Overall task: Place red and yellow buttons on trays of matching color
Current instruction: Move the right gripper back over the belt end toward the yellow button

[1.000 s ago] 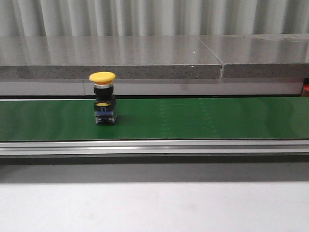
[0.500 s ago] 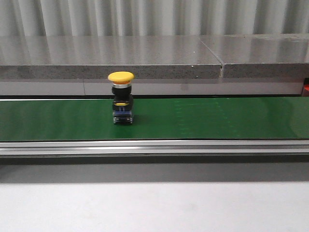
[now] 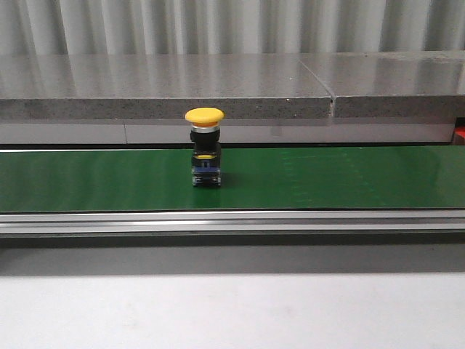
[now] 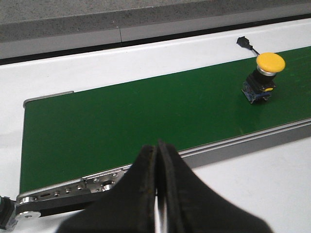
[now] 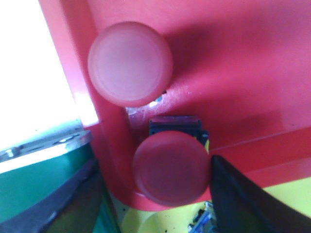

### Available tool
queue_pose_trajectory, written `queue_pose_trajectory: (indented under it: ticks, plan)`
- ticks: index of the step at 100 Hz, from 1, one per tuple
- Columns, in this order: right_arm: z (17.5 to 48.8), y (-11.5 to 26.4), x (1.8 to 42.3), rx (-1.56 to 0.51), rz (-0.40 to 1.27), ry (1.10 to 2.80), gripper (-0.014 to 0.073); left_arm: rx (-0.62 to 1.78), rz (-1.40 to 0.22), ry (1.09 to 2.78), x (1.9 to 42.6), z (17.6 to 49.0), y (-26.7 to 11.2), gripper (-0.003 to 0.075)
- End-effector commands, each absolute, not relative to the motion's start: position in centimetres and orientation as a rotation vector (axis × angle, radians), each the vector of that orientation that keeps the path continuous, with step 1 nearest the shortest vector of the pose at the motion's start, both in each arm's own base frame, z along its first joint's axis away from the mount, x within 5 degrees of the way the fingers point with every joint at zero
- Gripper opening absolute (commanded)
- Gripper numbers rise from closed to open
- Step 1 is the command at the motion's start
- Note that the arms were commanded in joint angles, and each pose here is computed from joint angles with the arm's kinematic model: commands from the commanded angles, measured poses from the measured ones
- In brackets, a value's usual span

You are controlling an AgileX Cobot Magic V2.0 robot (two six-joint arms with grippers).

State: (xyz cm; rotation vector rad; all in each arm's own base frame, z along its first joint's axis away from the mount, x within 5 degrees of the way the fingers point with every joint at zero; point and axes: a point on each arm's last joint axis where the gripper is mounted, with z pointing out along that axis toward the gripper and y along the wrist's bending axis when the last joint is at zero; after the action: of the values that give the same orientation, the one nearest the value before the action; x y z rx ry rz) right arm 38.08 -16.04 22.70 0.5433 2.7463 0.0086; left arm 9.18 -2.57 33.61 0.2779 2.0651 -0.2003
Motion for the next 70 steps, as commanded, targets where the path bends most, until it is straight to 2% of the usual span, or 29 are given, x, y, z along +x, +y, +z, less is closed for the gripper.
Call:
queue_pose_trajectory:
  ticks: [1,25,70]
  plan:
    - [27.5,-15.9,37.2,0.518,-0.035,2.609,0.0486,0.265,-0.215,1.976,9.3,34.9,-2.7,-0.002]
    - [32.0,-14.8,34.7,0.489,-0.07,2.493,0.0486,0.265,-0.215,1.976,9.3,34.9,-2.7,-0.002]
    - [36.5,-10.8,26.7,0.477,-0.058,2.292,0.0486,0.265,-0.215,1.976,9.3,34.9,-2.7,-0.002]
